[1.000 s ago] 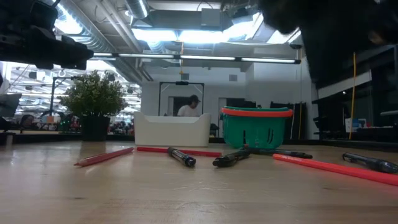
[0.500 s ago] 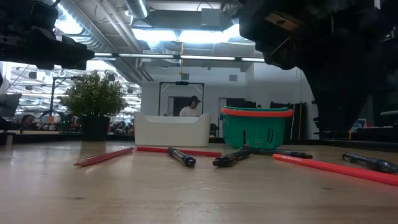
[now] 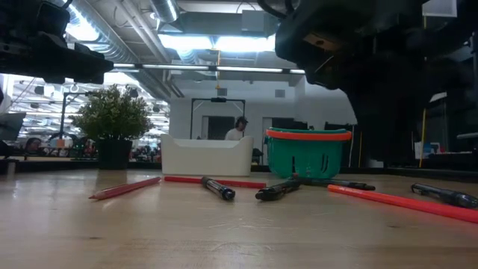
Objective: Sort pens & pencils
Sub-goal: Put the orange pencil into the blue bin
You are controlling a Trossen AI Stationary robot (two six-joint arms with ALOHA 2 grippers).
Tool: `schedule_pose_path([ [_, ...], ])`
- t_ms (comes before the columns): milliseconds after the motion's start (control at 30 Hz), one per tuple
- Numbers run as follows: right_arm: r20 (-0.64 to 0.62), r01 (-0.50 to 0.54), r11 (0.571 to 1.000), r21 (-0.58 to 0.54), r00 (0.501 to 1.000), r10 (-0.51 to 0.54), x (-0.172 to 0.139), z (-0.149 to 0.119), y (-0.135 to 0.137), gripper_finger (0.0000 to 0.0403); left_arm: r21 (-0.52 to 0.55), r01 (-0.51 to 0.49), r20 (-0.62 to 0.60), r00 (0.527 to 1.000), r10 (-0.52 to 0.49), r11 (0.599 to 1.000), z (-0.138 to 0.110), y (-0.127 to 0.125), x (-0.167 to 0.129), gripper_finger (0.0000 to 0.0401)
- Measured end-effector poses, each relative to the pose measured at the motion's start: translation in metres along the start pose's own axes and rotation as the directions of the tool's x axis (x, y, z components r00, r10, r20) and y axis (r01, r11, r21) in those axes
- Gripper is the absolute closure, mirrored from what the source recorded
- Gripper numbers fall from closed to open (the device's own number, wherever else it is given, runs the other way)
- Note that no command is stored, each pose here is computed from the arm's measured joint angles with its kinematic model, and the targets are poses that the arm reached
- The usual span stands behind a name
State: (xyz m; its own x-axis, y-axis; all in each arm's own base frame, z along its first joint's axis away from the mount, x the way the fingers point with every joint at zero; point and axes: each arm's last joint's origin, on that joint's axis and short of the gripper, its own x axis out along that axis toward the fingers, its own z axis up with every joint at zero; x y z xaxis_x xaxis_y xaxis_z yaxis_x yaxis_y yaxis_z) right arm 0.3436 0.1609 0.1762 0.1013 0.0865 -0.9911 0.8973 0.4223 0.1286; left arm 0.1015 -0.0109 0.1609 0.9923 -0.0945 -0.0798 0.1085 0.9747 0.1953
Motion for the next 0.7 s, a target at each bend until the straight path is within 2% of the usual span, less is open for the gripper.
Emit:
schedule_pose_path([
  [333,0.047,0.024,1.0,0.001,0.999,-0.024,0.002,0.002,-0.002,0.0277,0.0,0.0,0.0,1.0,0.0,1.0,0.0,0.0,0.0,0.0329],
  [700,0.052,0.016,1.0,0.005,0.999,-0.016,0.026,0.003,-0.013,0.0277,0.009,0.0,0.0,1.0,0.0,1.0,0.0,0.0,0.0,0.0329],
])
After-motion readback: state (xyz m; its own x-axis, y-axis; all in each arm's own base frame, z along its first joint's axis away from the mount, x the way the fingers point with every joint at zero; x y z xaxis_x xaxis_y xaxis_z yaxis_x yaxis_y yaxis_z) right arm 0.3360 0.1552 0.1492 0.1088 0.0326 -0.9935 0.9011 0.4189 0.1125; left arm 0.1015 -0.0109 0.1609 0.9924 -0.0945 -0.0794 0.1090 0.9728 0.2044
